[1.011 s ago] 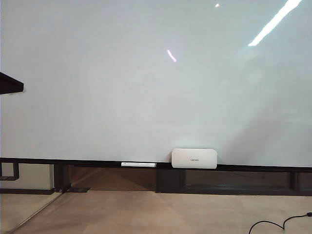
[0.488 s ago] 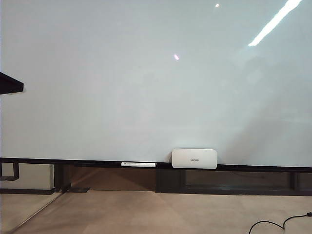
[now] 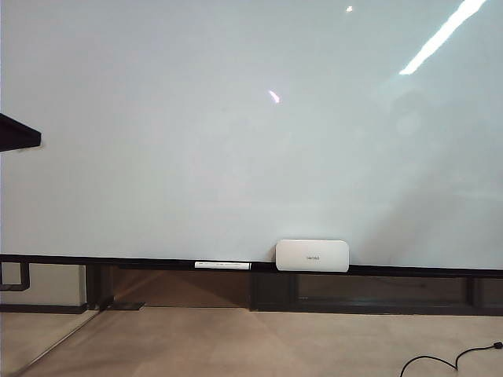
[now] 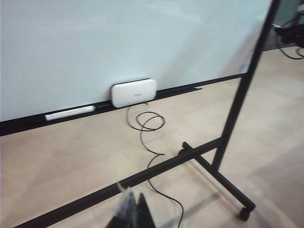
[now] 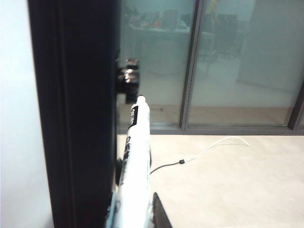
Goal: Reach to the right to find the marker pen, pick it up, and write the number 14 on the whiteboard.
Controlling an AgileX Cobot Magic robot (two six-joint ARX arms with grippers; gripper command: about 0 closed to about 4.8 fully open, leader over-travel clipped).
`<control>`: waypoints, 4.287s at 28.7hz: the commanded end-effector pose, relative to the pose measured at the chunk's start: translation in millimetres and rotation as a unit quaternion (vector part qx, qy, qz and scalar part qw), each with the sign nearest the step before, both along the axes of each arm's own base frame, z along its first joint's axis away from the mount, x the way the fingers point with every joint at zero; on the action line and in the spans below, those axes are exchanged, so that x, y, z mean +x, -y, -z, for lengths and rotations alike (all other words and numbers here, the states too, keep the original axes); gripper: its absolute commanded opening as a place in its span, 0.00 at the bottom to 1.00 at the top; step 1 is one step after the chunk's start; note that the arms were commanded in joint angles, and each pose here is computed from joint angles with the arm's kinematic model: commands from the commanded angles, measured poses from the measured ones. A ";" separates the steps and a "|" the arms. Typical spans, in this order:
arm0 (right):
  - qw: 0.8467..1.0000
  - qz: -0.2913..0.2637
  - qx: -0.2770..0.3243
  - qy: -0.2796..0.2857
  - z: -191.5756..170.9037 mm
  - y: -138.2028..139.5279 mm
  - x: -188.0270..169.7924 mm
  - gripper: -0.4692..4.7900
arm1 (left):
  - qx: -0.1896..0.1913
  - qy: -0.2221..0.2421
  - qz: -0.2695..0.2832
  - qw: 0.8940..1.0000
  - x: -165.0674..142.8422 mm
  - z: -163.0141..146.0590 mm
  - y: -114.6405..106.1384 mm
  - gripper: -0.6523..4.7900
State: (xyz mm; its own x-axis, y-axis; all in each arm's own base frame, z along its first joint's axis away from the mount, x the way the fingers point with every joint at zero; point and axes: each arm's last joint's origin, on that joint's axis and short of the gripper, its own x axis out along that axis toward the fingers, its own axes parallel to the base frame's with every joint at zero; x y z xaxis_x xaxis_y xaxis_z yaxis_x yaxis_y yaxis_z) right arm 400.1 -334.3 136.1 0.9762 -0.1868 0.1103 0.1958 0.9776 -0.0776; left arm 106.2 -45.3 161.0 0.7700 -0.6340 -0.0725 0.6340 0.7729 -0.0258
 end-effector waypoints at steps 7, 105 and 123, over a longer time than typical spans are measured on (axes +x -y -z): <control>0.998 0.032 0.040 0.040 -21.5 2.1 -3.6 0.09 | -0.021 -0.002 0.049 0.999 -1.8 -3.8 2.2 0.11; 0.941 -0.327 0.088 0.009 -233.2 -485.1 -86.0 0.09 | 0.108 0.140 -0.264 0.948 -41.3 -192.6 -29.3 0.11; 0.951 -0.297 0.085 0.030 -259.6 -503.5 -71.6 0.09 | 0.101 0.151 -0.301 0.936 -28.5 -204.1 -27.4 0.11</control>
